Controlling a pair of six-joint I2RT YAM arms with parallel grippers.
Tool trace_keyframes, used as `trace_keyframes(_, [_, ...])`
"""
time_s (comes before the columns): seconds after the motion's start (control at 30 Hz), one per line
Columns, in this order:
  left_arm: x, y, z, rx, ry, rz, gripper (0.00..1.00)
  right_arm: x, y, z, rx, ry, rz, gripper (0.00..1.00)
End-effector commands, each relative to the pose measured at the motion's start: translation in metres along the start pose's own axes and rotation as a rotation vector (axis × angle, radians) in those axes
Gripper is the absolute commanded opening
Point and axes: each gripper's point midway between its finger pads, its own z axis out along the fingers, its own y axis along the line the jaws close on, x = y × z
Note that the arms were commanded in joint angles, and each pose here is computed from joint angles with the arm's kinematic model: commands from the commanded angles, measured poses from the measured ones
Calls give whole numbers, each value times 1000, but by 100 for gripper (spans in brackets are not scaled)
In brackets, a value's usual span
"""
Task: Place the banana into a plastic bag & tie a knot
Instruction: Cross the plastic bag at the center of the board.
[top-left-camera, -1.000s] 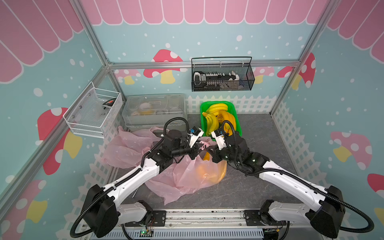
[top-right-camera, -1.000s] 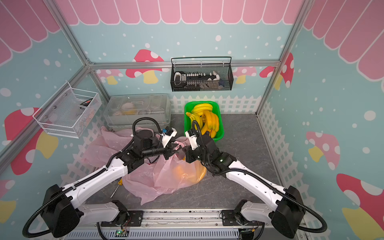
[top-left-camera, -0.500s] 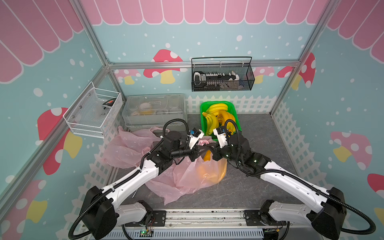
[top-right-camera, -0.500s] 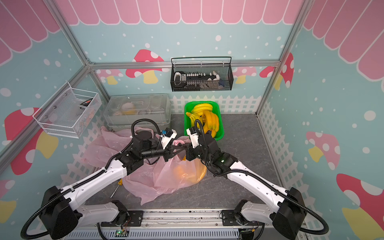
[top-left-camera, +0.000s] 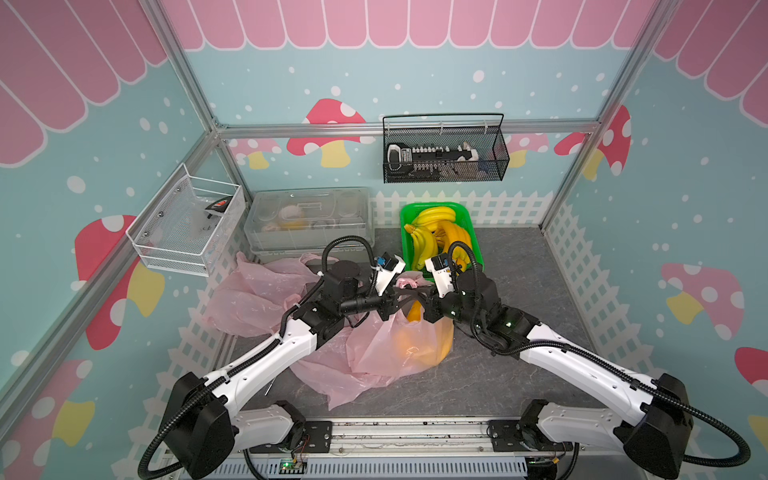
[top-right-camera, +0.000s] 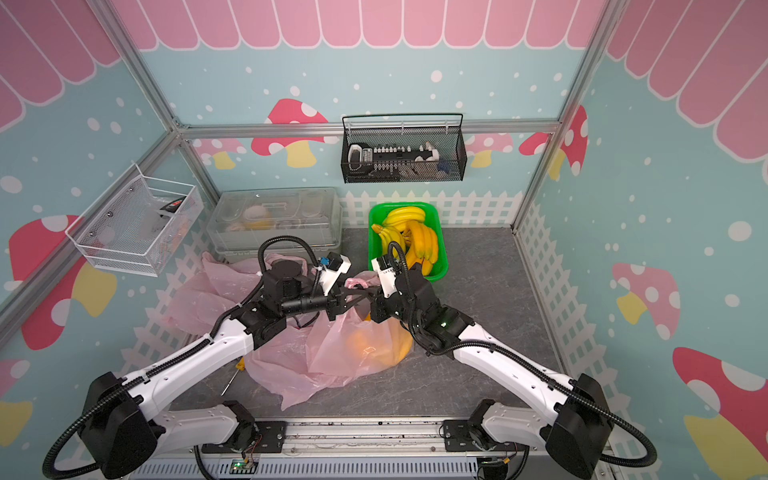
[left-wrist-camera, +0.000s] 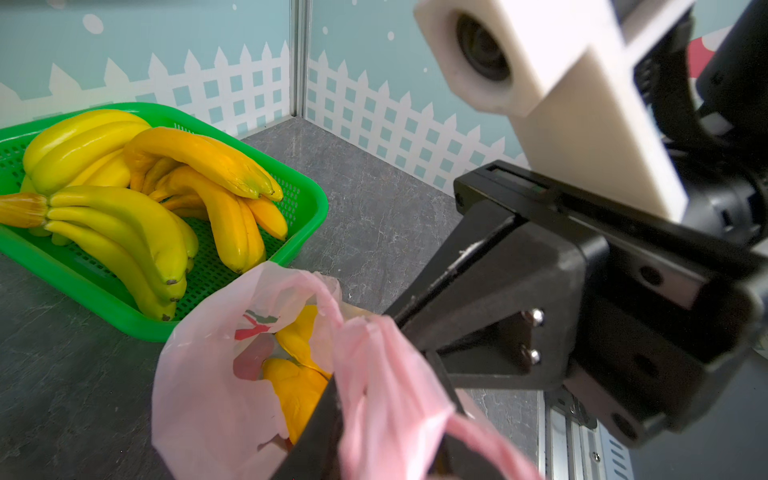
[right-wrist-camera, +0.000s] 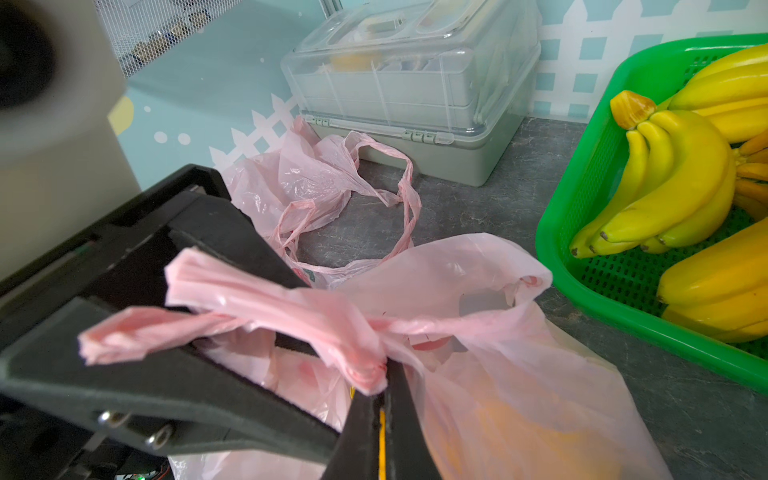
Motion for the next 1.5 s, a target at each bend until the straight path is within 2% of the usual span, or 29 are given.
trace_keyframes(0.0, [-11, -8, 0, 47, -53, 10, 20, 8, 26, 1, -100, 10, -47, 0])
trace_keyframes(0.1, [-15, -1, -3, 33, -73, -10, 18, 6, 26, -4, -96, -11, -63, 0])
trace_keyframes(0.3, [-16, -3, -6, 68, -85, -25, 23, 9, 28, -7, -103, -12, -80, 0])
trace_keyframes(0.4, [-13, -6, -3, 97, -71, -31, 22, 6, 30, -6, -105, -18, -84, 0])
trace_keyframes(0.7, [-10, -8, -4, 98, -54, -20, 4, 5, 24, 2, -64, -12, -104, 0])
trace_keyframes(0.73, [-10, -8, -5, 92, -57, -16, 2, 4, 24, 0, -63, -10, -113, 2])
trace_keyframes(0.8, [-10, -8, -6, 83, -57, -8, 0, 4, 26, -6, -72, -6, -147, 11])
trace_keyframes(0.93, [-7, -8, -9, 63, -61, 29, 0, 0, 33, -36, -97, 9, -293, 33])
trace_keyframes(1.0, [-5, -10, -9, 65, -56, 52, 0, 0, 28, -48, -77, 23, -369, 39])
trace_keyframes(1.1, [-1, -16, -9, 76, -47, 83, 0, -5, 14, -60, -34, 14, -428, 45])
trace_keyframes(1.23, [-1, -28, -11, 125, -54, 111, 0, -8, 12, -61, -85, -7, -465, 50])
trace_keyframes(1.47, [0, -45, -13, 200, -49, 135, 0, 2, 22, -49, -170, 17, -559, 52])
